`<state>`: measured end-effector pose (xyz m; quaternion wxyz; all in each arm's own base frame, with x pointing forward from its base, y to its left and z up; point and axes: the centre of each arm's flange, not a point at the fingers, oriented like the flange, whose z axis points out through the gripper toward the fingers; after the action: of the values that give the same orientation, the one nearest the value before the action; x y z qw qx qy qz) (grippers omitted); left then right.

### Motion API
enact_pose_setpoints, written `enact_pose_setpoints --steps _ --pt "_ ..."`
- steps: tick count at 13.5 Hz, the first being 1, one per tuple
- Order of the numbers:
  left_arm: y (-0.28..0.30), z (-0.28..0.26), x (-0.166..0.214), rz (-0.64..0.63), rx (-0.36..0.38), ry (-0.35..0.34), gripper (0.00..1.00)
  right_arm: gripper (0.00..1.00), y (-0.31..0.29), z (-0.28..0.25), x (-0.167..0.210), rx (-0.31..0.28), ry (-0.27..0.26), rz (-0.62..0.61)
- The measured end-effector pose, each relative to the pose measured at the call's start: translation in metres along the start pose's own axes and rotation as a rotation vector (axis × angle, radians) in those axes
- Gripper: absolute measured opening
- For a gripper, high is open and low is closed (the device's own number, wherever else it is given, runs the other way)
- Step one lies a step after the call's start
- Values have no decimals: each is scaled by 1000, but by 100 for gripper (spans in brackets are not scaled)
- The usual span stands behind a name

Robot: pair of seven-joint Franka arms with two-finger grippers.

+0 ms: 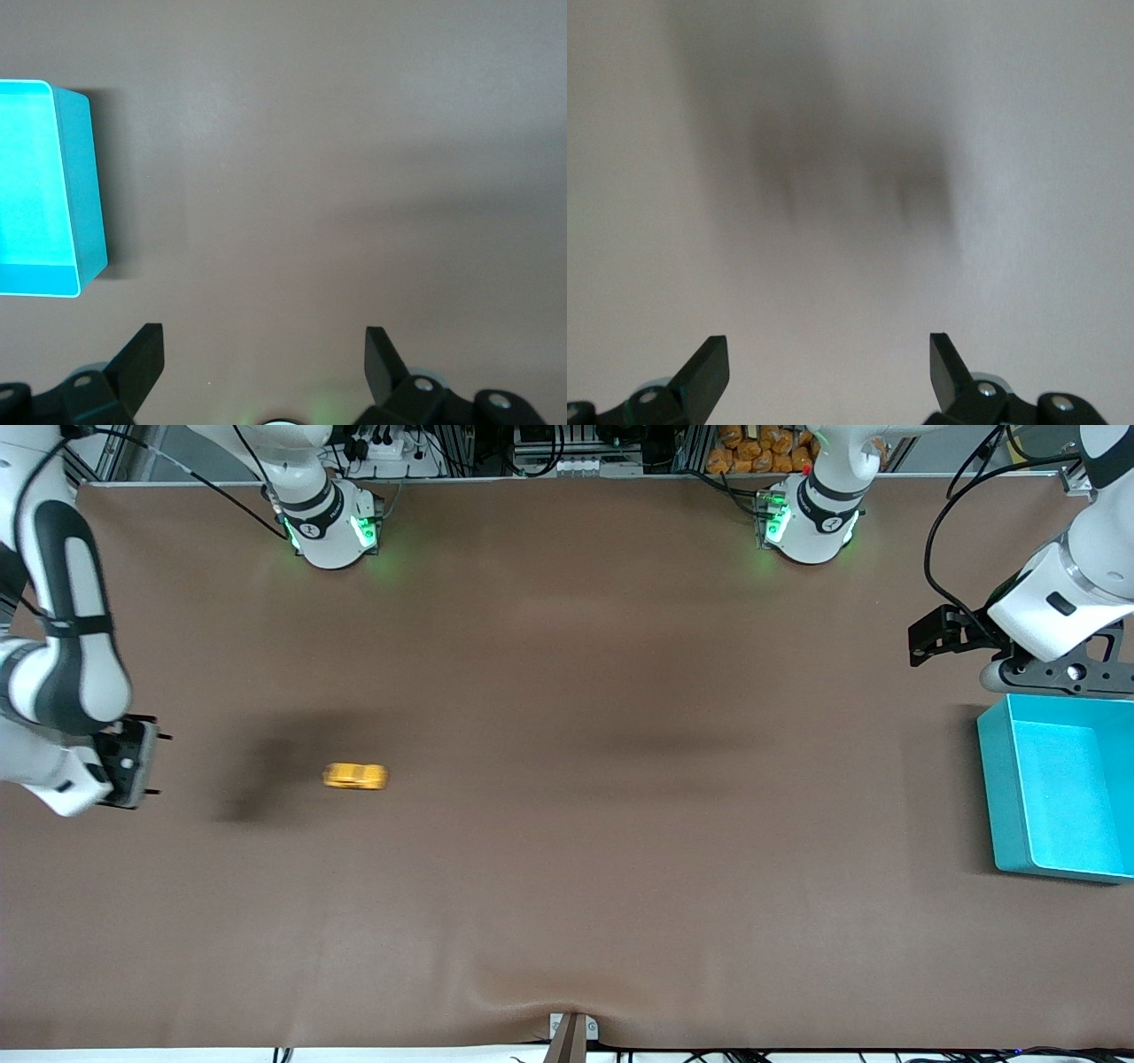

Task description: Wind and store yellow beetle car

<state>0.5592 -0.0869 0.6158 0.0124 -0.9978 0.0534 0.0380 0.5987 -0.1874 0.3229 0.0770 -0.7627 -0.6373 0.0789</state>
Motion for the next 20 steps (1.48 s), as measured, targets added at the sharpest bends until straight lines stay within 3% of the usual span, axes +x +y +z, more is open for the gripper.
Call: enact_pose_setpoints --steps 4,8,14,20 --pt "0 0 0 0 0 0 100 100 -2 -33 -37 -14 10 44" --pt "0 0 0 0 0 -1 100 100 -3 -112 -46 -53 7 94" --pt "0 1 0 -1 0 -2 100 100 -22 -181 -37 -26 15 294" --pt "-2 21 11 -58 -3 -38 100 100 -31 -240 -33 -129 38 579"
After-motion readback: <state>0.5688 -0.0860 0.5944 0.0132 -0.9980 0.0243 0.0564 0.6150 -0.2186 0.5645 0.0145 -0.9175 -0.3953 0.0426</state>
